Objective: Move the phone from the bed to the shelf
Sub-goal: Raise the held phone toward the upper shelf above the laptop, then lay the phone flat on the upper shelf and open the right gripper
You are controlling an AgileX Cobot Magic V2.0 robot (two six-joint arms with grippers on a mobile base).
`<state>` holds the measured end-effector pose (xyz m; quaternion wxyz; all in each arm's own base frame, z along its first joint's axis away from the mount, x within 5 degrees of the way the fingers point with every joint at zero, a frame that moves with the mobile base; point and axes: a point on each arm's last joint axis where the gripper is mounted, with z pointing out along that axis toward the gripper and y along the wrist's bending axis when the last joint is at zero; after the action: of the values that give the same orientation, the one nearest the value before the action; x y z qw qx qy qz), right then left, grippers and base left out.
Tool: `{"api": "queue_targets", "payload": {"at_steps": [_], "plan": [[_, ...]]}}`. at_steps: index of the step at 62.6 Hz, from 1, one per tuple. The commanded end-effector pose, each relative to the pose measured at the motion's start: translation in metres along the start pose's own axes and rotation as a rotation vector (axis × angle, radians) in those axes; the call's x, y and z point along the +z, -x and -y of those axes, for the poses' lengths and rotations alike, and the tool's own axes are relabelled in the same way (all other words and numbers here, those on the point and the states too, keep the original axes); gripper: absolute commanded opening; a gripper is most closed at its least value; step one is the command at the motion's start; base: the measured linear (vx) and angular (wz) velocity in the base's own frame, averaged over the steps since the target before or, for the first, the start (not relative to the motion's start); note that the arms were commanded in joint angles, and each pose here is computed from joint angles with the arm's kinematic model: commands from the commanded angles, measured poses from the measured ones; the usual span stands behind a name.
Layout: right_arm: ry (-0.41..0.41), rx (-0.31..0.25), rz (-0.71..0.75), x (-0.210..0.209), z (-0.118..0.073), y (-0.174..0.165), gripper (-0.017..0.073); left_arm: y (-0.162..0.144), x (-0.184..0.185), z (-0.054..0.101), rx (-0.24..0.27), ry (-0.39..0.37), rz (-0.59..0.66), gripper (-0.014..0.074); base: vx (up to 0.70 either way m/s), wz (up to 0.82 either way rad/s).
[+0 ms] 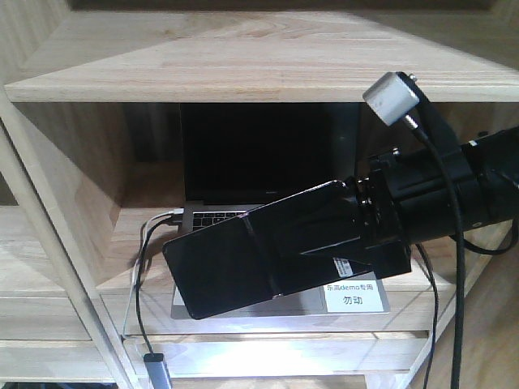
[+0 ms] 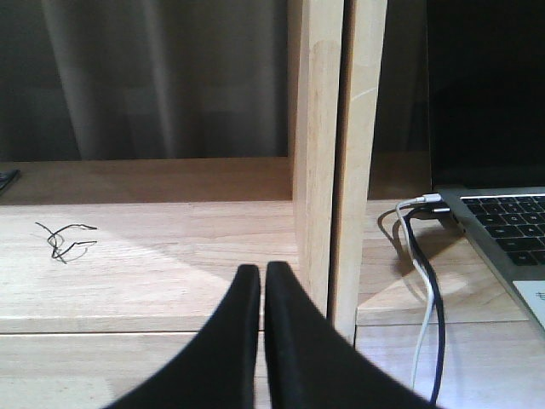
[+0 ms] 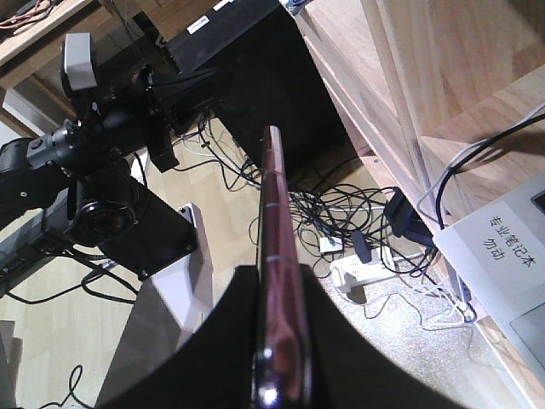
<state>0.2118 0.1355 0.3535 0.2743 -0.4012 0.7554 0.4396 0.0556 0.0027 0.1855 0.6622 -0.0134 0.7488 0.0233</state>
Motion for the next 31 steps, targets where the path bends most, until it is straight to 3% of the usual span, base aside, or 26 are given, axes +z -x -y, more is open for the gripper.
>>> {"api": "queue_targets", "payload": {"at_steps": [1,13,21,31], "plan": [[0.080,-0.023,0.073,-0.009,-0.019,0.012,-0.0002,0.004,0.000,0.000,-0.009,0.003,0.071,0.0001,0.00,0.00],[0.122,-0.003,0.167,-0.012,-0.025,0.024,-0.0002,0.004,0.000,0.000,-0.009,0.003,0.071,0.0001,0.00,0.00],[0.099,-0.058,0.217,-0.021,-0.032,0.041,-0.0002,0.004,0.000,0.000,-0.009,0.003,0.071,0.0001,0.00,0.00],[0.014,-0.135,0.330,-0.041,-0.045,0.073,-0.0002,0.004,0.000,0.000,-0.009,0.003,0.071,0.0001,0.00,0.00]]}}
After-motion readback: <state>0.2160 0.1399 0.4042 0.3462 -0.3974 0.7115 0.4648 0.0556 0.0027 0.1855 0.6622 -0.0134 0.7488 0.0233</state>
